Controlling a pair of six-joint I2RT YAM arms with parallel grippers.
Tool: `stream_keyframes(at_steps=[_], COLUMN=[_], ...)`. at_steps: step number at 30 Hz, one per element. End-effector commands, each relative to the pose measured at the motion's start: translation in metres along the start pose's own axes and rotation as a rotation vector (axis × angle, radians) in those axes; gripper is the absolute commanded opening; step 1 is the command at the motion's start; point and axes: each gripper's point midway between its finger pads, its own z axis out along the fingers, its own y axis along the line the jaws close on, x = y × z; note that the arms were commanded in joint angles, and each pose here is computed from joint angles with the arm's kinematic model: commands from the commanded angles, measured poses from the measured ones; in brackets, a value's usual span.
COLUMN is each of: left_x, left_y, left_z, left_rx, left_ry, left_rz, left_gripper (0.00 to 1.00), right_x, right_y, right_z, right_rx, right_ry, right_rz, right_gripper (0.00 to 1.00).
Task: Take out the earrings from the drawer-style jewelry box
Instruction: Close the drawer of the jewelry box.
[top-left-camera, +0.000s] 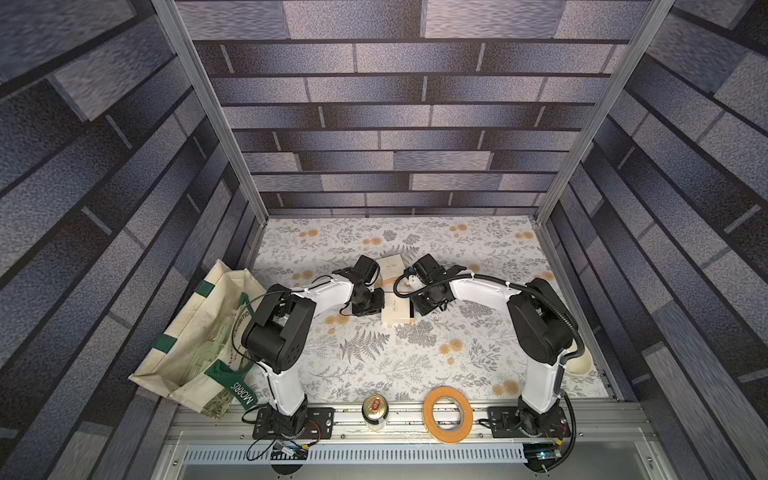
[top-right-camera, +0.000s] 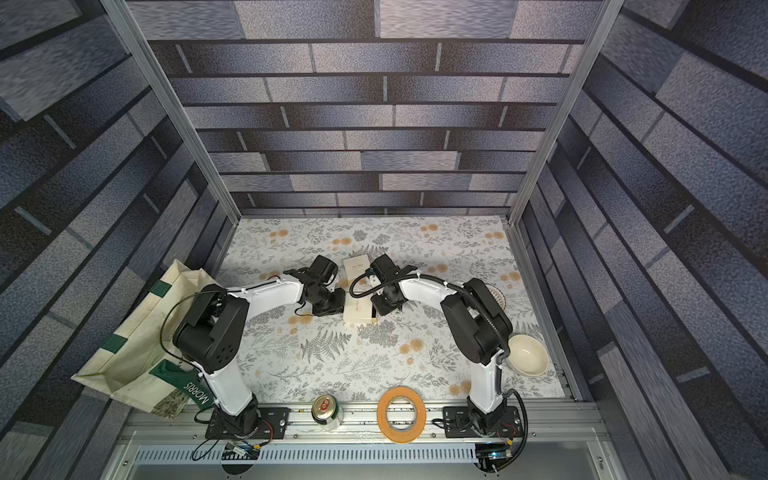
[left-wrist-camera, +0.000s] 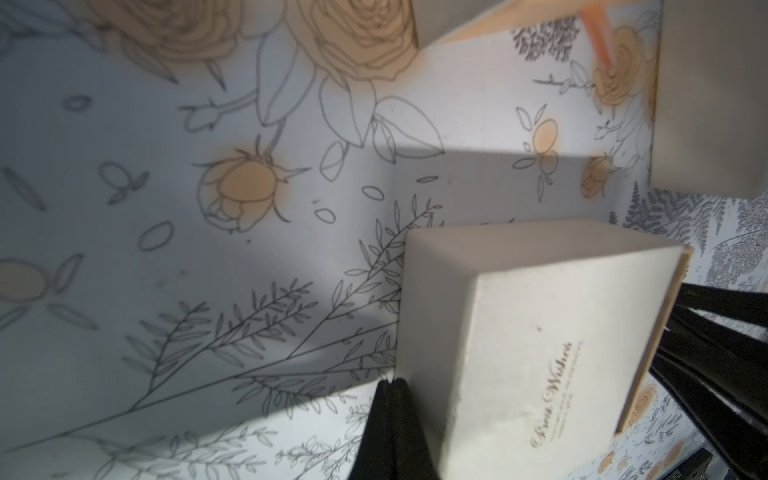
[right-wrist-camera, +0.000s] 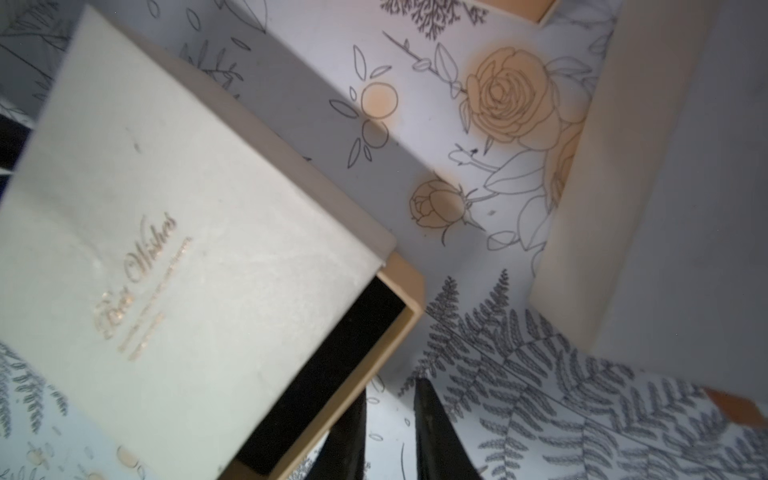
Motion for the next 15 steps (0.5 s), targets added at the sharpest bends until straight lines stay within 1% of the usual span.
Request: stream_keyframes(at_steps=[1, 15], left_x=[0.0049, 0.0036], left_y=[-0.0055, -0.0055], left_z=[-0.0016, -0.0033], left_rx=[0.021, 0.022], left_ry=[0.013, 0.009], left_rz=[0.002, 0.003], left_gripper=[0.0, 0.0], right_x=[-0.0103, -0.014], right_y=[0.0101, 0.0135], right_z=[0.0017, 0.0028], right_rx=[-0.031, -0.041], right_ry=[-0.017, -0.019], right_rz=[-0.006, -0.01], right_gripper=[0.24, 0.24])
